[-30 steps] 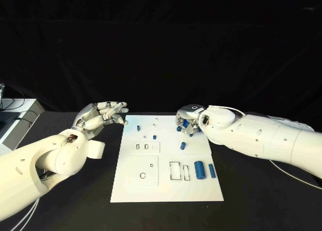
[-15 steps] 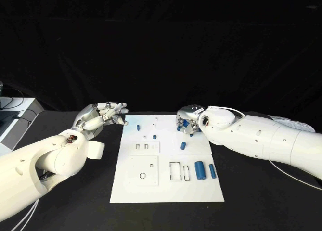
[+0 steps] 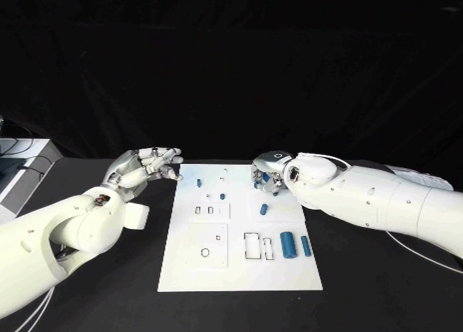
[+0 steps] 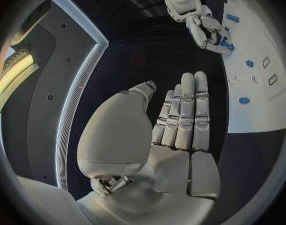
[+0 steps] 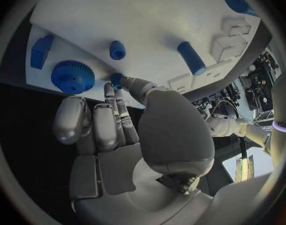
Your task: Assemble the parts on the task board
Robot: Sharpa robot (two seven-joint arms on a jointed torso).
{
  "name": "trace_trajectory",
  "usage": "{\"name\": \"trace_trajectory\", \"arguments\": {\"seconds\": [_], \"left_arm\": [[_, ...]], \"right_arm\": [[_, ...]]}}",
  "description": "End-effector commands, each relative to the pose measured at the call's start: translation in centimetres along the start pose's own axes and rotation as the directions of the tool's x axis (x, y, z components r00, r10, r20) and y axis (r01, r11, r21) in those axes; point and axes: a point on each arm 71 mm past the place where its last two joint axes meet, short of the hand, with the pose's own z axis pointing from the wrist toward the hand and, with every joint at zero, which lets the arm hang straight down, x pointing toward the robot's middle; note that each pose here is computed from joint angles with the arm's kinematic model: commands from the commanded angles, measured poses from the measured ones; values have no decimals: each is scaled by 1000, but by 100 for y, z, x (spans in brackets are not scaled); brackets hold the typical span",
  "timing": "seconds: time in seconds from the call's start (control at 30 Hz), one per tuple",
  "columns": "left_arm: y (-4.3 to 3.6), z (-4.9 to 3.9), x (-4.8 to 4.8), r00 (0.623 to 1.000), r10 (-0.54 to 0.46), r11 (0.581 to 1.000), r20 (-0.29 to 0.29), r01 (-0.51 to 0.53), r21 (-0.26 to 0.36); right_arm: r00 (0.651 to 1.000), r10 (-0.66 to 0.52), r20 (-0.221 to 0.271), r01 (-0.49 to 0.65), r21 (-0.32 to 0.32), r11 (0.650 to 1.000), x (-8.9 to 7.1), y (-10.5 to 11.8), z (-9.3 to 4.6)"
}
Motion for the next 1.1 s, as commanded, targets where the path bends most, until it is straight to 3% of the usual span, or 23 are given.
{"name": "trace_trajectory", "arguments": {"seconds": [0.03,0.27,0.8,0.97,1.1], "left_arm": [[-8,3,16,1000,-4,1000,-20,4,3],[-4,3,8,1000,-4,1000,-19,4,0],[-1,2,-14,1000,-2,1000,-15,2,-1],[-4,0,-11,1000,-2,1000,-15,2,1],[-9,-3,-6,1000,-2,1000,-17,2,4]], "right_arm": [[1000,-2,-9,2,-11,1000,25,28,2],[999,-8,33,8,-8,1000,-5,28,1],[975,-24,220,20,17,1000,-168,134,-23],[957,-26,289,19,26,999,-246,216,16],[948,-25,316,17,26,1000,-280,283,72]]}}
